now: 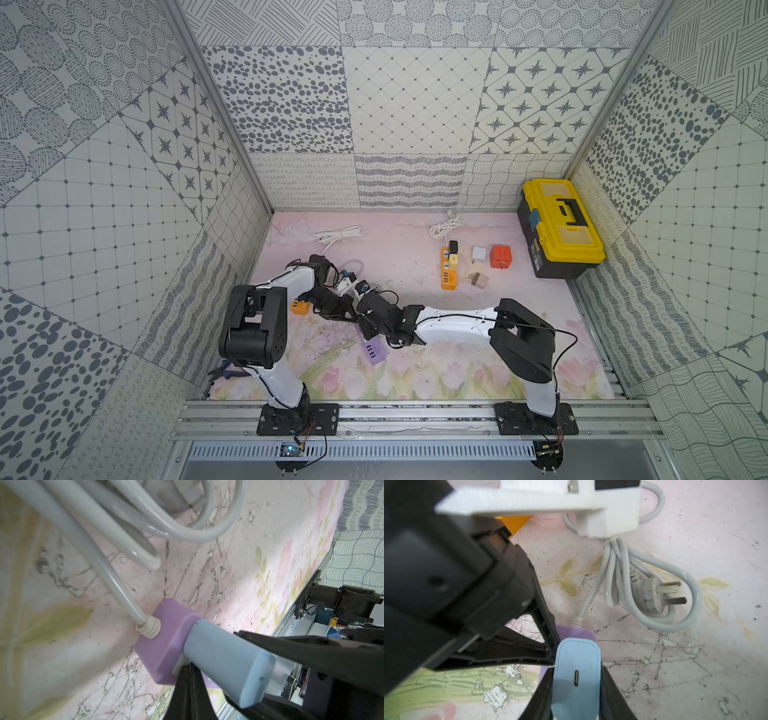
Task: Pull the plug off the socket
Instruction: Remove the plug from the socket.
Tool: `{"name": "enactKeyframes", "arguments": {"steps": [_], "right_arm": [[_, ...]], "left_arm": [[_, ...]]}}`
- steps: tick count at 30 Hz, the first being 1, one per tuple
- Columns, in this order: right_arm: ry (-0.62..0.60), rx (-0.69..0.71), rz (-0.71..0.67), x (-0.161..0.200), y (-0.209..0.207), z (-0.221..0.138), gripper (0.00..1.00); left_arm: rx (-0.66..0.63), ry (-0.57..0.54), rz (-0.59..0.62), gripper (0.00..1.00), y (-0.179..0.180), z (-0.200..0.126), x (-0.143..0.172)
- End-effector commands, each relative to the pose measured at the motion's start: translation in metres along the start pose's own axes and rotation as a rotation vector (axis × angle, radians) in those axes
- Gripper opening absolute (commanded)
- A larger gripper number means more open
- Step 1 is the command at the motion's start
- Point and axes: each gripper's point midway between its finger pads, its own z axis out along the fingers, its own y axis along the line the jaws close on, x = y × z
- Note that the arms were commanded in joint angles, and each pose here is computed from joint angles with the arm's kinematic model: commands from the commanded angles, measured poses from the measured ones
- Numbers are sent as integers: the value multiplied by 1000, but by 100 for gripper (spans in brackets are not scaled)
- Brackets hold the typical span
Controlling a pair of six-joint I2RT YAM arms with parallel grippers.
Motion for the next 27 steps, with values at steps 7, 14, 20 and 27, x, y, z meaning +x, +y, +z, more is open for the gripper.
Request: {"name": "enactKeyframes", "arguments": {"steps": [7,14,20,27], "right_arm": [[-103,40,-96,-20,28,-11,0],[-118,-66,73,-30,15,-18,0],[-124,-116,110,-34,13,-23,0],[-130,-15,-77,-27,35,-21,0]], "left_arm": [[-187,47,7,0,38,2,6],[-191,48,7,0,40,2,6],[-194,49,7,0,41,3,6],[-194,48,8,0,40,3,6]]}}
